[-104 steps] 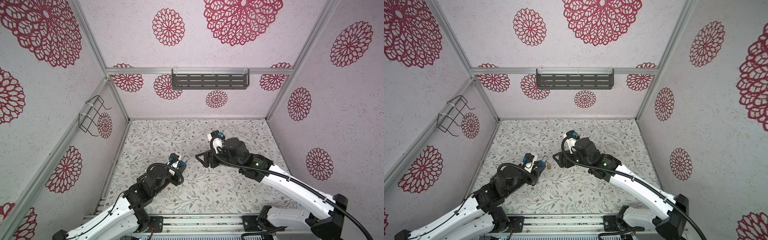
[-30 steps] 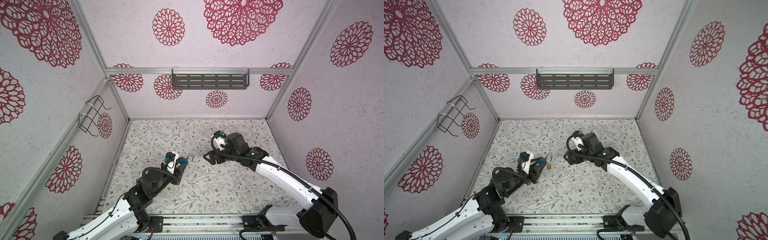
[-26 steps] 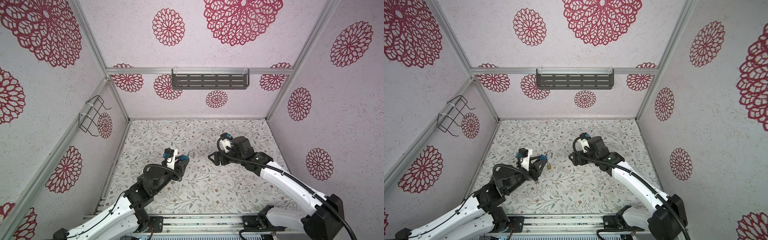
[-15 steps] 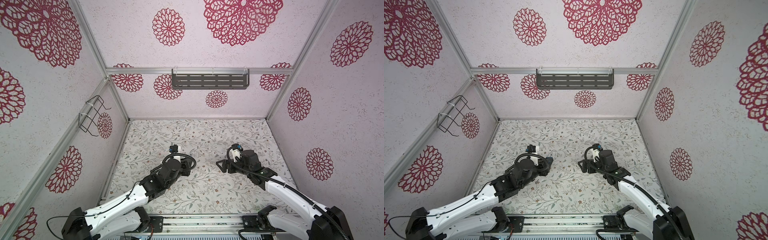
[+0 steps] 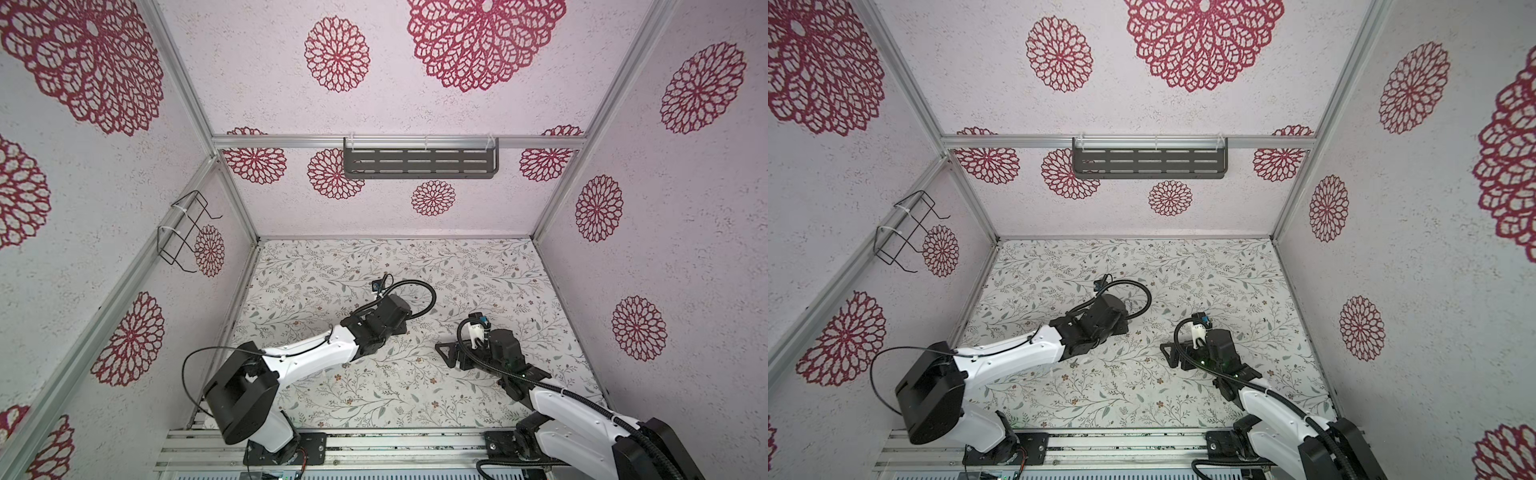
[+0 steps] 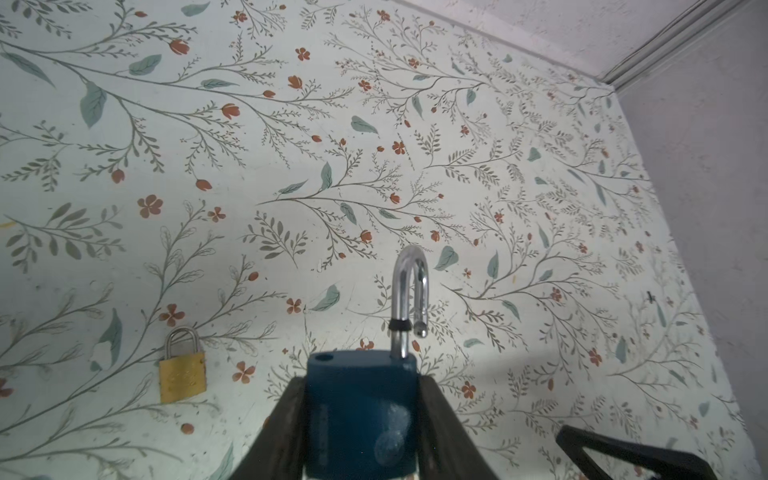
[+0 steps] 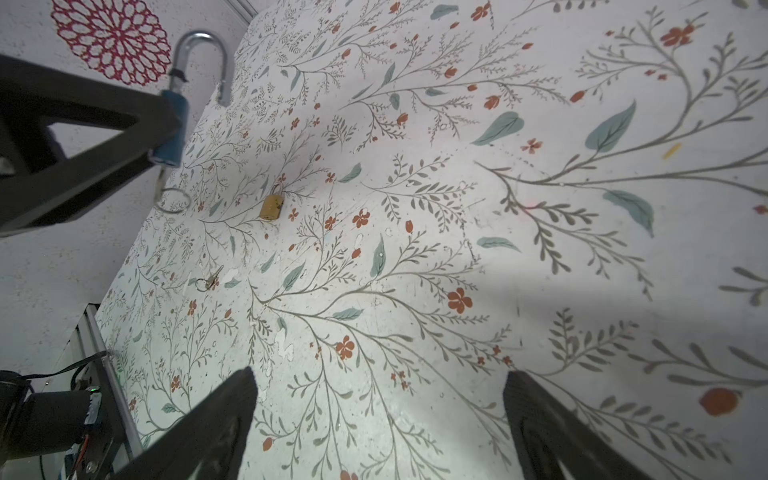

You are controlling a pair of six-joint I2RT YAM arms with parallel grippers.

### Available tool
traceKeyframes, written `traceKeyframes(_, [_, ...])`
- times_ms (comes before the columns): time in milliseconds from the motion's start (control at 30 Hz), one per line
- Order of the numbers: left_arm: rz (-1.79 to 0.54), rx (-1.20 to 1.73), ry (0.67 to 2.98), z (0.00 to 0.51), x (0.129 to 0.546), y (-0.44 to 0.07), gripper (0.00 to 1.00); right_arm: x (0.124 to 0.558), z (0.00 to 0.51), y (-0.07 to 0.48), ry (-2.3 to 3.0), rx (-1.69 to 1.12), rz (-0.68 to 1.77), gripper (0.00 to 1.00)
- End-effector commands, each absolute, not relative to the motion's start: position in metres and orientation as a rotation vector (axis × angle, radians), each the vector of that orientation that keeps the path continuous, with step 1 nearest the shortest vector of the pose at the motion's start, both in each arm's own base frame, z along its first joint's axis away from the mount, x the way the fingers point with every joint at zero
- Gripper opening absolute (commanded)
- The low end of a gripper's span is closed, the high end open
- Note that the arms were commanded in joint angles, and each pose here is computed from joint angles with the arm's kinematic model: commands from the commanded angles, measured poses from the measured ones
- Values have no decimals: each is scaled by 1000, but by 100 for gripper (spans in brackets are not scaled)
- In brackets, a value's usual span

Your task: Unlock with the key

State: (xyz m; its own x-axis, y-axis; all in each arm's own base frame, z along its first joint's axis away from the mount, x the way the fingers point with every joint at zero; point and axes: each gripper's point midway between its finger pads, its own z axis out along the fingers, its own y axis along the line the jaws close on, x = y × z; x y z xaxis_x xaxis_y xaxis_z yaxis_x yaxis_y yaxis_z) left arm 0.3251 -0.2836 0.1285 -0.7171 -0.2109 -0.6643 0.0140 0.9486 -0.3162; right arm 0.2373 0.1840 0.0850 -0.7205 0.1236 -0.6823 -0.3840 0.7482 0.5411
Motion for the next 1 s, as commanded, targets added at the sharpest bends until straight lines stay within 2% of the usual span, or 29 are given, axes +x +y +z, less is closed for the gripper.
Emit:
traceKeyframes(0, [-321,-159,2388,119,338,-285,0,248,110,187,2080,-175,935,98])
traceKeyframes(233, [-219,-81,2474,86,364,-301,0,248,107,179,2031,-150,904,99])
traceKeyframes(467, [-171,-89,2505,68,381,-295,0,250,106,175,2022,-125,883,99])
traceKeyframes(500, [-147,-85,2529,52,382,-293,0,251,107,175,2020,-125,881,99])
traceKeyframes(967, [-64,-116,2551,29,399,-283,0,254,107,174,2017,-124,858,99])
